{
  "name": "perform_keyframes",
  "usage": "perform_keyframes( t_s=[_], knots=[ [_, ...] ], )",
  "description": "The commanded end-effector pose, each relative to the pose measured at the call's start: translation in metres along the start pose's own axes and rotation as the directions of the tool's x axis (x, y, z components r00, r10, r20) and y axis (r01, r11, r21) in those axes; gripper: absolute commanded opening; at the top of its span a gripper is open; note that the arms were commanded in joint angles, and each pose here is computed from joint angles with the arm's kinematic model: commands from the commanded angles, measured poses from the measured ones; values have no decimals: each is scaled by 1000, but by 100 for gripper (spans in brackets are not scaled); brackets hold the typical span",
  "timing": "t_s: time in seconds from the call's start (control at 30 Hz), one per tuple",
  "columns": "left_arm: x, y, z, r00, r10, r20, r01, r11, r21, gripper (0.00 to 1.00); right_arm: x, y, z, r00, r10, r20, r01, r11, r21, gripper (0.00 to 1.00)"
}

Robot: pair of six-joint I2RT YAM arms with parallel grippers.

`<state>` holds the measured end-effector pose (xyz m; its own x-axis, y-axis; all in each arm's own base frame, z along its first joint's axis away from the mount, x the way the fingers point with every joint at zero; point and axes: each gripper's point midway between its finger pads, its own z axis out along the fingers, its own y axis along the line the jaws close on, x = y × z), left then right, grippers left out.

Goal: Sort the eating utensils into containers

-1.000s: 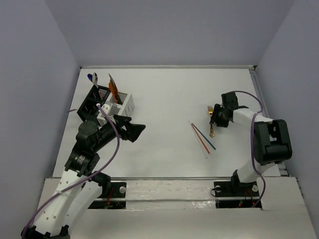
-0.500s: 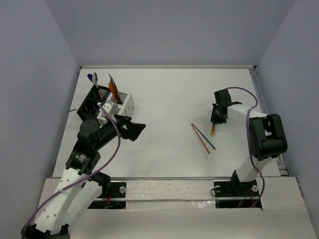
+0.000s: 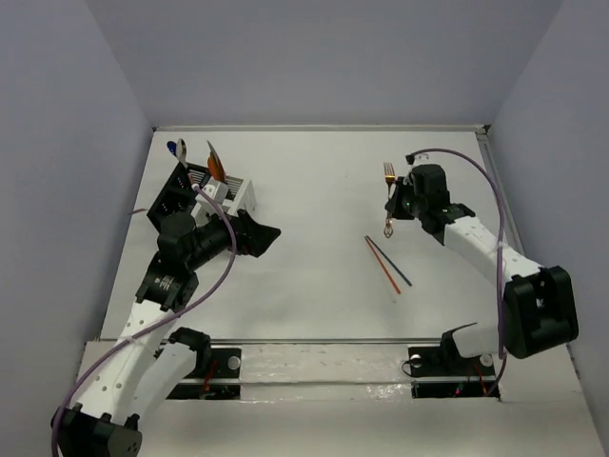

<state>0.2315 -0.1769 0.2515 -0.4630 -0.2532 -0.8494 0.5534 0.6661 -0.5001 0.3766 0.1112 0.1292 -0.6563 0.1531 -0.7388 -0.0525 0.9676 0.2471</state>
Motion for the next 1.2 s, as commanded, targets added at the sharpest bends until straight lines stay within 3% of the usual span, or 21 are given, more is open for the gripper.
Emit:
perform_keyframes(
  t_s=[0.0,0.17,0.3,0.53,0.9,1.0,1.03,1.17],
  knots=[
    [-26,-15,2,996,-27,88,20,997,78,93,5,121,-32,994,-84,74,108,891,-442,0],
    [-26,-9,13,983,-142,116,133,988,84,93,25,203,-58,981,-154,122,196,726,-659,0],
    [-19,4,27,962,-243,128,234,969,77,93,43,229,-62,976,-185,116,211,658,-723,0],
    [-7,20,56,939,-307,153,310,951,3,89,69,248,-66,976,-197,92,192,577,-794,0],
    [-7,32,94,934,-319,162,331,942,-53,78,90,262,-74,973,-220,68,179,540,-823,0],
    [-12,28,98,928,-325,180,335,942,-32,60,93,265,-76,972,-224,66,179,533,-827,0],
    [-13,32,101,929,-322,182,335,941,-48,47,93,265,-76,972,-226,69,182,533,-827,0],
    [-10,28,107,931,-323,167,335,941,-47,40,95,267,-77,970,-233,69,187,531,-826,0]
  ],
)
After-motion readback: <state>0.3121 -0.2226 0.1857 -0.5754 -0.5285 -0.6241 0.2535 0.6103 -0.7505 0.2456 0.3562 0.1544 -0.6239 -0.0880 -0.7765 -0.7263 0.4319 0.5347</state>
